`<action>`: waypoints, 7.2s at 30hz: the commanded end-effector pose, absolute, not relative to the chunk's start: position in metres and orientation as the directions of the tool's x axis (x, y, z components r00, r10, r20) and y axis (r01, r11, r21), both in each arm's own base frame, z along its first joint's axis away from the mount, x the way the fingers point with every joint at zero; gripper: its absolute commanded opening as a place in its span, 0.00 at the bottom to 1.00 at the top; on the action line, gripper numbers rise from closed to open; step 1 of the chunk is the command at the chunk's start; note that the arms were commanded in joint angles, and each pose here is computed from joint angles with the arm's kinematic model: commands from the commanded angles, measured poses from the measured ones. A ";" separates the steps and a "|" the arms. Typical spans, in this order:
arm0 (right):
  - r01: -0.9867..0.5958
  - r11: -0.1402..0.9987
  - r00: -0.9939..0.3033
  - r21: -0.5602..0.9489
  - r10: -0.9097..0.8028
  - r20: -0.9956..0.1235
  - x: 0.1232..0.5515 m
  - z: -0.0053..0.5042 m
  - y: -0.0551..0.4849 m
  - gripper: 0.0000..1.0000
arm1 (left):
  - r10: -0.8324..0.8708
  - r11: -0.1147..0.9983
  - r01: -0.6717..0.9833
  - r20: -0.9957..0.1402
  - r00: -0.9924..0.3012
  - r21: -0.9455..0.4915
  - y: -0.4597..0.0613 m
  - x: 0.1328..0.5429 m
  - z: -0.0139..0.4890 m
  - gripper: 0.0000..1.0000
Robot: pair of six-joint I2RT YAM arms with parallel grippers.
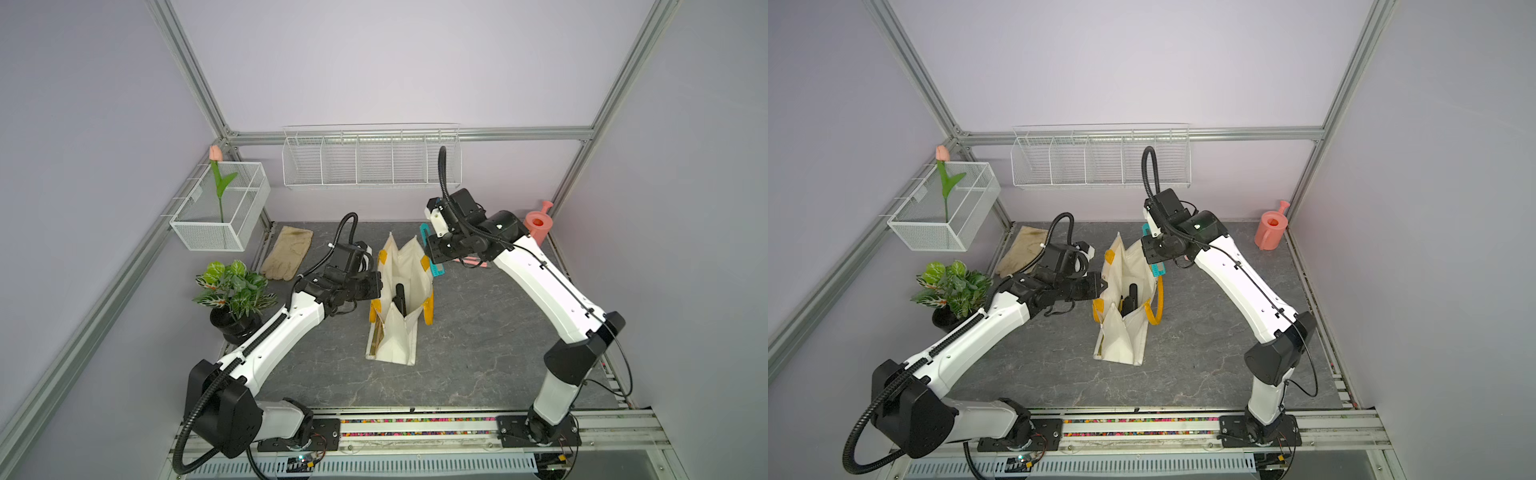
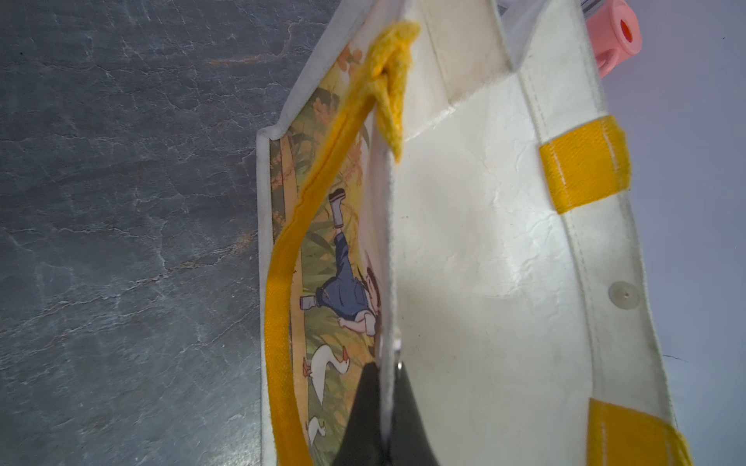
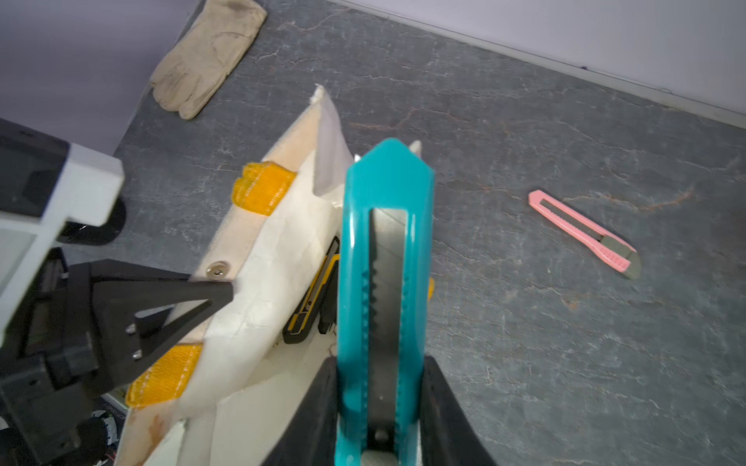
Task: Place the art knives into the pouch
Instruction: Place the utility knife in the pouch, then pick up the utility knife at the center of the board.
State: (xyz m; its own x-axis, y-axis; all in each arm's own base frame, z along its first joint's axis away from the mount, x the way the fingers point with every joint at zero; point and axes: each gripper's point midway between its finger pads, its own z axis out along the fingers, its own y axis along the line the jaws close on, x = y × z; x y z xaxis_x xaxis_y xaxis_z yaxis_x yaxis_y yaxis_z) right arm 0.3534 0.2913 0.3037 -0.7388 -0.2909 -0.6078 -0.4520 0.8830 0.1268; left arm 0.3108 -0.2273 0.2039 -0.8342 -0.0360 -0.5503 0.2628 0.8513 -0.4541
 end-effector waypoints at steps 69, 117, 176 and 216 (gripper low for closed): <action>-0.543 0.834 -0.738 0.093 -0.422 -0.526 0.320 0.244 0.334 0.66 | -0.032 0.858 0.246 -0.525 -0.850 -0.451 -0.218 0.296 0.197 0.00; 0.085 0.966 -0.973 0.243 0.134 -0.189 0.560 0.040 0.091 0.75 | -0.013 0.856 0.255 -0.511 -0.859 -0.450 -0.223 0.298 0.190 0.00; 0.162 0.983 -0.984 0.087 0.168 -0.064 0.521 0.021 0.088 0.75 | 0.003 0.858 0.266 -0.513 -0.858 -0.440 -0.221 0.296 0.188 0.00; -0.079 0.991 -0.997 0.105 -0.081 0.017 0.463 0.038 0.101 0.14 | -0.006 0.862 0.259 -0.518 -0.855 -0.436 -0.219 0.296 0.195 0.00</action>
